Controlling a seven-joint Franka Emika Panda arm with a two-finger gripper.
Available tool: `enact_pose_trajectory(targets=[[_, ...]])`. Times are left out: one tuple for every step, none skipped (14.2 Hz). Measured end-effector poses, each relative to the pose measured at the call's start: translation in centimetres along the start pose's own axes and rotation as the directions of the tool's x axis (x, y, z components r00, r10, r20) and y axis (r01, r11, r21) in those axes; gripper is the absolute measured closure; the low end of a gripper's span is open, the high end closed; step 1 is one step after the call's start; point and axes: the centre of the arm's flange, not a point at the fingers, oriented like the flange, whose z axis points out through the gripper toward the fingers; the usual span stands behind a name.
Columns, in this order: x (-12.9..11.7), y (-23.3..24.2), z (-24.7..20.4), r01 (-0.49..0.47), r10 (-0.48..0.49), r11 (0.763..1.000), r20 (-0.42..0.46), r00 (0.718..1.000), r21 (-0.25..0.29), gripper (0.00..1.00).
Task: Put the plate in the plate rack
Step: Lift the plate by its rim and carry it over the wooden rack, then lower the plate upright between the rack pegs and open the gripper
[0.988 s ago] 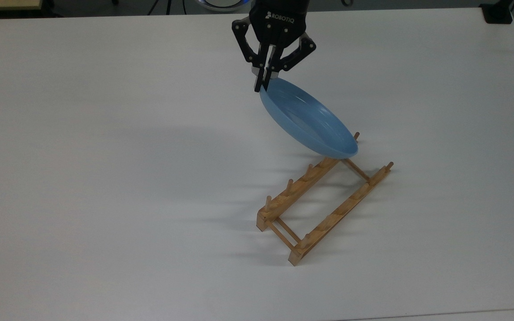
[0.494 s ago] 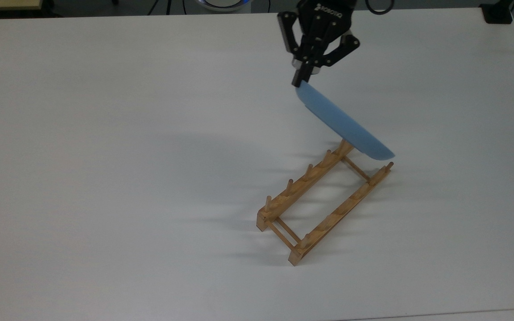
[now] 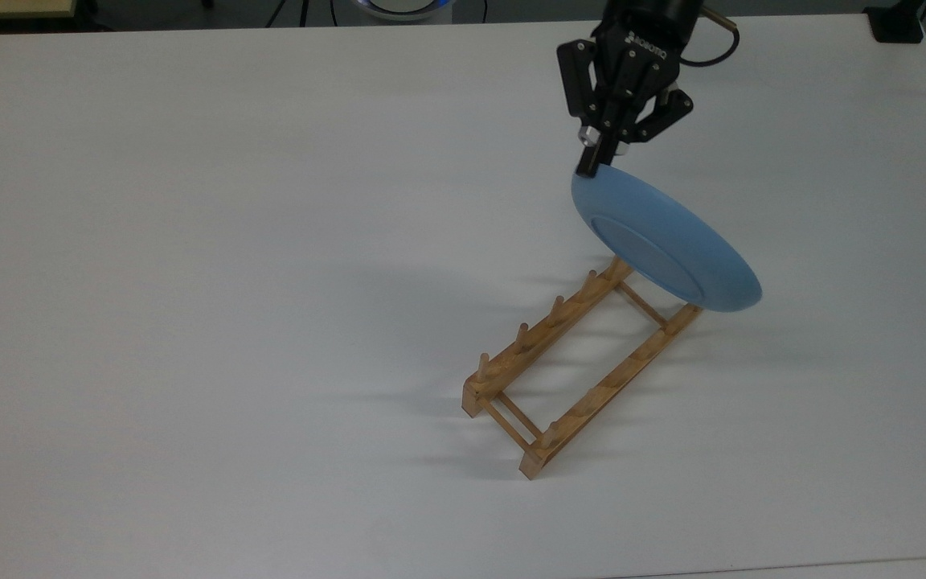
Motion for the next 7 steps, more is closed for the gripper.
enact_pose_trajectory(targets=[[-0.3, -0.8, 0.0, 0.007, -0.007, 1.0, -0.016, 1.0, 0.001, 0.95], [-0.6, -1.6, -0.1, 0.011, -0.011, 1.0, -0.031, 0.999, 0.003, 0.95], [-0.9, -2.3, -0.1, 0.016, -0.016, 1.0, -0.043, 0.999, 0.004, 0.95], [-1.3, -2.9, -0.1, 0.022, -0.022, 1.0, -0.057, 0.998, 0.002, 0.95], [-1.6, -3.4, -0.1, 0.026, -0.027, 1.0, -0.068, 0.997, -0.003, 0.95], [-2.0, -3.9, 0.0, 0.031, -0.032, 0.999, -0.071, 0.997, -0.016, 0.95], [-2.5, -4.4, 0.1, 0.035, -0.037, 0.999, -0.076, 0.996, -0.033, 0.95]])
